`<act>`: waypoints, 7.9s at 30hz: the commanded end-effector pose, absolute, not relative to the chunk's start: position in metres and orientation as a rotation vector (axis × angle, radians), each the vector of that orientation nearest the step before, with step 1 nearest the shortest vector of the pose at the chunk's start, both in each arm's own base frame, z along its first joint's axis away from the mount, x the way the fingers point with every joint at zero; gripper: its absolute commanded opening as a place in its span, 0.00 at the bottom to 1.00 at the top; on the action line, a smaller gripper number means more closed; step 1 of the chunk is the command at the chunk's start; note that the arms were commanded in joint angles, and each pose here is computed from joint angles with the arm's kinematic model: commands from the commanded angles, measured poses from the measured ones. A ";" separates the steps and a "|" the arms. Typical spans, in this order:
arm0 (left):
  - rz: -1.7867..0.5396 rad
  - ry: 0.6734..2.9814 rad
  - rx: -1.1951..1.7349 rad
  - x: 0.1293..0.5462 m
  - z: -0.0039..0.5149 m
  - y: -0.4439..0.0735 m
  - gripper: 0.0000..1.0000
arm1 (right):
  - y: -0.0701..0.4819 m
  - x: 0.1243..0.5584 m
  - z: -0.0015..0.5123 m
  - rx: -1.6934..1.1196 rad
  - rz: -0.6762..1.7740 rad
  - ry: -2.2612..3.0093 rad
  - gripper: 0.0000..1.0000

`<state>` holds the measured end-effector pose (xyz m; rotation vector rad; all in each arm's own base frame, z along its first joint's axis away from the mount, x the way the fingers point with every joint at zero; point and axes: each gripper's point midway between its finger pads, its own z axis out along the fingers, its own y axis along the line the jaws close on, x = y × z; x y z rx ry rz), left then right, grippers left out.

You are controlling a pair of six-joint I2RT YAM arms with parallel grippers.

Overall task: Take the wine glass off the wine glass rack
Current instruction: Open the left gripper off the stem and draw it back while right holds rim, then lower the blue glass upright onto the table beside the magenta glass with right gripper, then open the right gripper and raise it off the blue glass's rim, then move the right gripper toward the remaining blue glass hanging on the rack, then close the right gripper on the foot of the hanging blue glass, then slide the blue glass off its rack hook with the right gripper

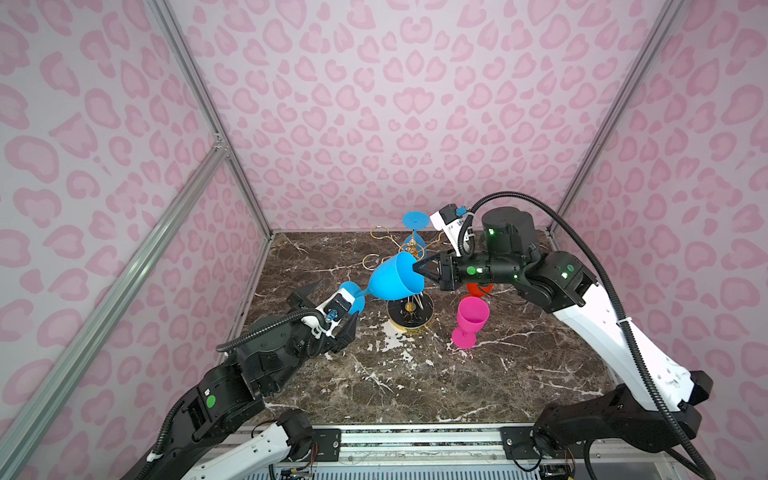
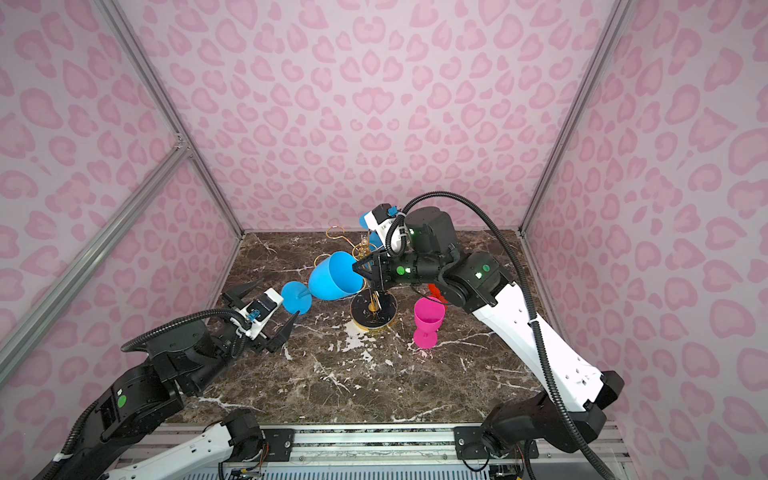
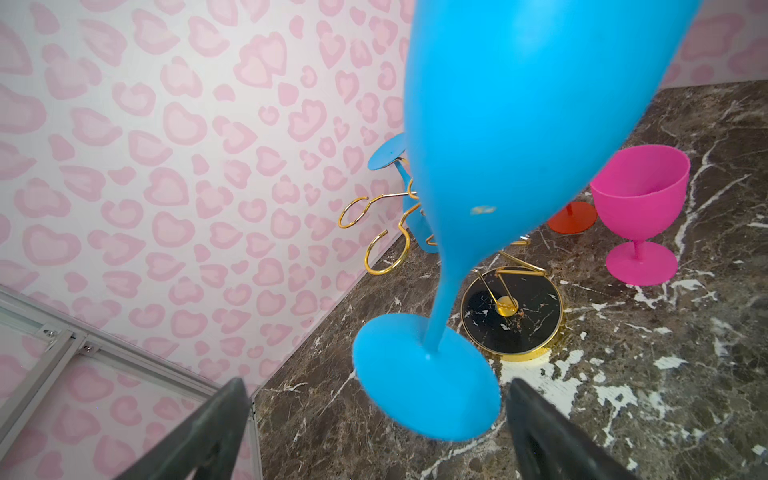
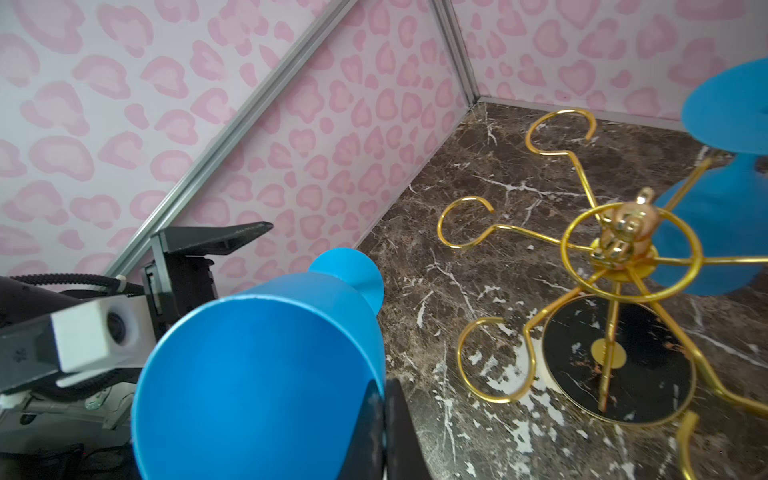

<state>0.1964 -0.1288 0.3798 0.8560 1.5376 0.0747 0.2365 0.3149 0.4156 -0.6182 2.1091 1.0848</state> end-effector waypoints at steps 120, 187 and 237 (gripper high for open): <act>-0.171 1.560 0.580 0.188 0.396 -0.120 0.97 | 0.216 0.202 0.264 -0.483 0.265 2.591 0.28; -0.282 1.838 0.233 0.235 0.356 -0.100 0.97 | 0.279 0.504 0.320 -0.194 1.547 2.217 0.26; -0.280 1.813 0.192 0.219 0.364 -0.085 0.98 | 0.292 0.497 0.349 -0.156 1.699 2.141 0.00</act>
